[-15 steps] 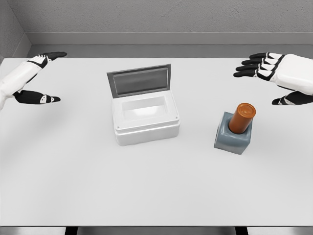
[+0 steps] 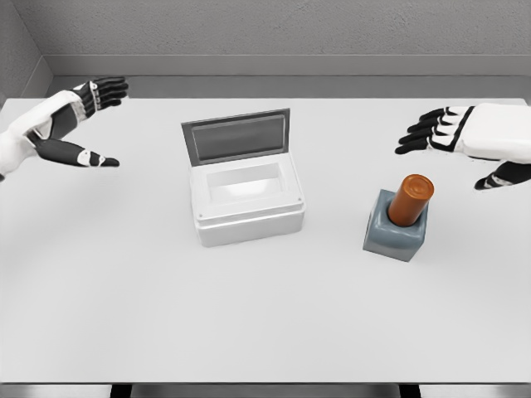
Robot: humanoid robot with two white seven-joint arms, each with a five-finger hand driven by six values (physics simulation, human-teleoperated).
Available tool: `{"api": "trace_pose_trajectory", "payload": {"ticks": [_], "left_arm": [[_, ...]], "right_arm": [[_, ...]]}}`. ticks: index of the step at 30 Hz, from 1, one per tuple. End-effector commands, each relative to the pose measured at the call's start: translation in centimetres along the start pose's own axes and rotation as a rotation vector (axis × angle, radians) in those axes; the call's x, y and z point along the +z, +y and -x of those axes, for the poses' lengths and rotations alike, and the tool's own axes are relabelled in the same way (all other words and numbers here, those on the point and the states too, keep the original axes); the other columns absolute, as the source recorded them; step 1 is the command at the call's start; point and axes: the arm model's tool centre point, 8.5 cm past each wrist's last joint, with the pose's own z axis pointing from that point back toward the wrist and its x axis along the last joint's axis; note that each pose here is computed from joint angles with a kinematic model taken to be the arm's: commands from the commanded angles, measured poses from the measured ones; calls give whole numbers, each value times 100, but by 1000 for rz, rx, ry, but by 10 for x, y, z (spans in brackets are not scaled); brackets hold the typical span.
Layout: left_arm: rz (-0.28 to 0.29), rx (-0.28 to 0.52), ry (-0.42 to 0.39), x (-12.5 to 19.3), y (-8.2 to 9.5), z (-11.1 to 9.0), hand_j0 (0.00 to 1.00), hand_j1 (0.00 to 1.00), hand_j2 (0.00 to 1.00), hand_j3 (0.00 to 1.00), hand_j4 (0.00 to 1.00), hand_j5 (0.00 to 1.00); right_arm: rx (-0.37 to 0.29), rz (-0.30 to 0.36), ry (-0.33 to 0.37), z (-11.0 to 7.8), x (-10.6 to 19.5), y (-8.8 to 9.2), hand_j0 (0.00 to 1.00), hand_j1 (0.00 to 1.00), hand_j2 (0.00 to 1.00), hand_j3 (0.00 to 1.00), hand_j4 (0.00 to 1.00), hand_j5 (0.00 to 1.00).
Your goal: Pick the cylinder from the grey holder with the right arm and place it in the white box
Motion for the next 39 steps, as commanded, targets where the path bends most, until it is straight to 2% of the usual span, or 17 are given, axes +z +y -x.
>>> {"api": "trace_pose_trajectory", "payload": {"ticks": [1,4,10,12,14,17,20,23,30,39], "left_arm": [[-37,145,43,4,4,17,100,100,100,100,100,100],[-43,153,40,3,4,20,100,100,100,100,100,100],[-44,145,51,4,4,22,100,100,100,100,100,100],[-43,142,55,4,4,23,100,100,100,100,100,100],[-43,149,56,3,2,25,100,100,100,100,100,100],[-41,159,48,-1,-1,26,100,100,100,100,100,100],[-39,165,44,-3,-4,27,100,100,100,100,100,100],[-39,177,43,-6,-7,30,100,100,100,100,100,100],[-55,204,50,-11,-9,40,100,100,100,100,100,100],[-54,207,54,-13,-11,43,100,100,100,100,100,100]], "right_arm": [[9,-24,-15,-2,-7,1,100,100,100,100,100,100],[60,4,-56,-5,-40,-3,100,100,100,100,100,100],[77,-17,-29,0,-36,-2,100,100,100,100,100,100],[81,-9,-14,4,-33,-7,100,100,100,100,100,100],[67,16,-35,4,-43,-9,100,100,100,100,100,100],[65,-8,-34,7,-48,-4,99,99,99,99,99,99],[100,-42,-3,11,-48,0,99,99,99,99,99,99],[106,-106,-2,11,-55,17,98,98,98,98,98,98],[112,-184,-8,9,-62,39,99,99,99,99,99,99],[101,-215,-25,5,-66,51,98,98,98,98,98,98]]}}
